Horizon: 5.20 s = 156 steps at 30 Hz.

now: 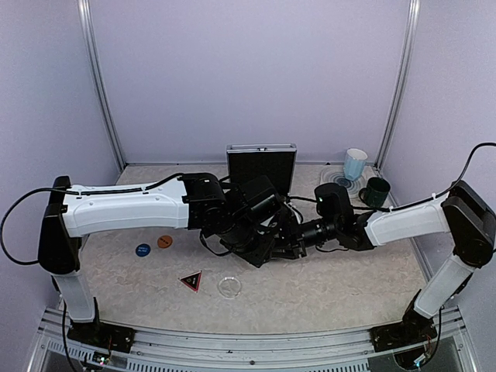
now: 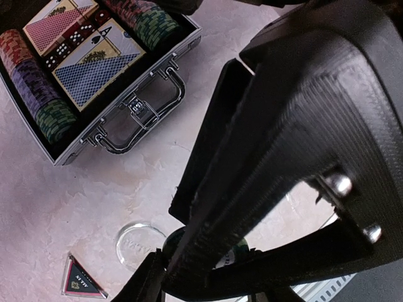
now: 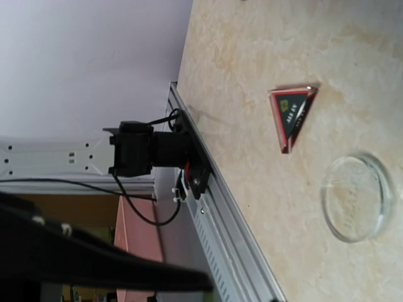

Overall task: Pack up texas hold em set
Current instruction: Pass from the left arm to the right, then place the poker chip.

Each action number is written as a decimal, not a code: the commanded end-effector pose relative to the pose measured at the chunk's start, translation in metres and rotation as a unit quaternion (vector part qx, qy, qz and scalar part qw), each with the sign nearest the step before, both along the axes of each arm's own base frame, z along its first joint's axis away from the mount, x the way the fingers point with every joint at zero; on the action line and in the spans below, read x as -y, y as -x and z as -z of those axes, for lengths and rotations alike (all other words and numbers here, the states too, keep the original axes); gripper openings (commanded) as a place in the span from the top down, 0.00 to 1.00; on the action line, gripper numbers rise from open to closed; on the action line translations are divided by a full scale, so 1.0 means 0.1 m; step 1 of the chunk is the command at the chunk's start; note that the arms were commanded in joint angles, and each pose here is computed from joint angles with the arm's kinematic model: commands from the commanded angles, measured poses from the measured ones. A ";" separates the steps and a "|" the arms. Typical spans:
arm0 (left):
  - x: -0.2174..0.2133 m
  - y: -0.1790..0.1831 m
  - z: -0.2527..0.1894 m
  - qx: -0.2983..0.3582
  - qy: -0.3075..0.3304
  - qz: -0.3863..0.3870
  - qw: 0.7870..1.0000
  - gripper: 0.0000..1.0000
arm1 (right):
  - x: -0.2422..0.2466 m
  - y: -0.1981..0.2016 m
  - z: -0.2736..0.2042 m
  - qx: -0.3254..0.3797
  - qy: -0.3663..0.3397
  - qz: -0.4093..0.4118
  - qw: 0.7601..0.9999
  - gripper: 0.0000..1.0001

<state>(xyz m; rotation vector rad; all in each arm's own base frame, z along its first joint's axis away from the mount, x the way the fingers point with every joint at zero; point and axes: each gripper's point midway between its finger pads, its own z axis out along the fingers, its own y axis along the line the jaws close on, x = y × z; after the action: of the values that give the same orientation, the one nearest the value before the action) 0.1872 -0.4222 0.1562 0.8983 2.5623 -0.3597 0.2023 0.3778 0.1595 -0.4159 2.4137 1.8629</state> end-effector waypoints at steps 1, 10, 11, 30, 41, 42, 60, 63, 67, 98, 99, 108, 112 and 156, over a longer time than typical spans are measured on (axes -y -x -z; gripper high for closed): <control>0.06 0.03 -0.02 -0.003 0.005 0.004 1.000 0.59 | -0.03 0.09 -0.07 0.018 -0.017 -0.026 0.999 0.57; 0.06 0.03 -0.03 -0.001 0.004 0.005 1.000 0.59 | -0.04 0.19 -0.07 0.013 -0.028 -0.048 0.998 0.78; 0.06 0.03 -0.03 -0.001 0.003 0.004 1.000 0.59 | -0.05 0.20 -0.06 0.011 -0.027 -0.050 0.998 0.79; 0.02 0.03 -0.08 0.004 0.004 -0.001 1.000 0.35 | -0.08 0.25 -0.10 0.035 -0.019 -0.072 0.997 1.00; -0.58 -0.08 -0.47 0.045 0.076 -0.097 0.991 0.01 | -0.01 -0.27 -0.17 0.222 0.061 -0.029 0.973 1.00; -0.68 -0.10 -0.53 0.048 0.092 -0.111 0.988 0.01 | 0.02 -0.32 -0.11 0.233 0.087 -0.025 0.968 1.00; -1.75 -0.79 -0.64 0.142 0.194 -0.233 0.942 0.01 | 0.06 -1.03 0.01 0.519 0.255 -0.054 0.814 1.00; -1.83 -0.92 -0.65 0.172 0.207 -0.246 0.931 0.01 | 0.08 -1.10 -0.01 0.550 0.272 -0.060 0.788 1.00; -1.84 -1.09 -0.72 0.200 0.221 -0.248 0.922 0.01 | 0.09 -1.11 -0.11 0.585 0.269 -0.070 0.762 1.00; -2.09 -1.35 -1.12 0.292 0.205 -0.234 0.904 0.01 | 0.03 -1.24 0.13 0.674 0.290 -0.186 0.654 1.00; -2.08 -1.35 -1.10 0.288 0.200 -0.233 0.907 0.01 | 0.01 -1.21 0.13 0.674 0.282 -0.189 0.656 1.00; -2.06 -1.33 -0.92 0.265 0.179 -0.223 0.921 0.01 | -0.40 -1.11 0.25 0.685 0.242 -0.217 0.653 1.00; -2.07 -1.32 -0.94 0.267 0.186 -0.223 0.919 0.01 | -0.57 -1.09 0.46 0.683 0.254 -0.242 0.641 1.00; -2.00 -1.34 -0.86 0.243 0.208 -0.214 0.923 0.01 | -0.72 -1.23 0.58 0.692 0.308 -0.249 0.604 0.74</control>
<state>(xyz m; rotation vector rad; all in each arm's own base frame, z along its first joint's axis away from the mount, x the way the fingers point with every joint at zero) 0.3183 -0.2209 0.2397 0.2300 2.0395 -0.4369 0.3257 0.4442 0.0796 -1.8354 1.5797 0.0899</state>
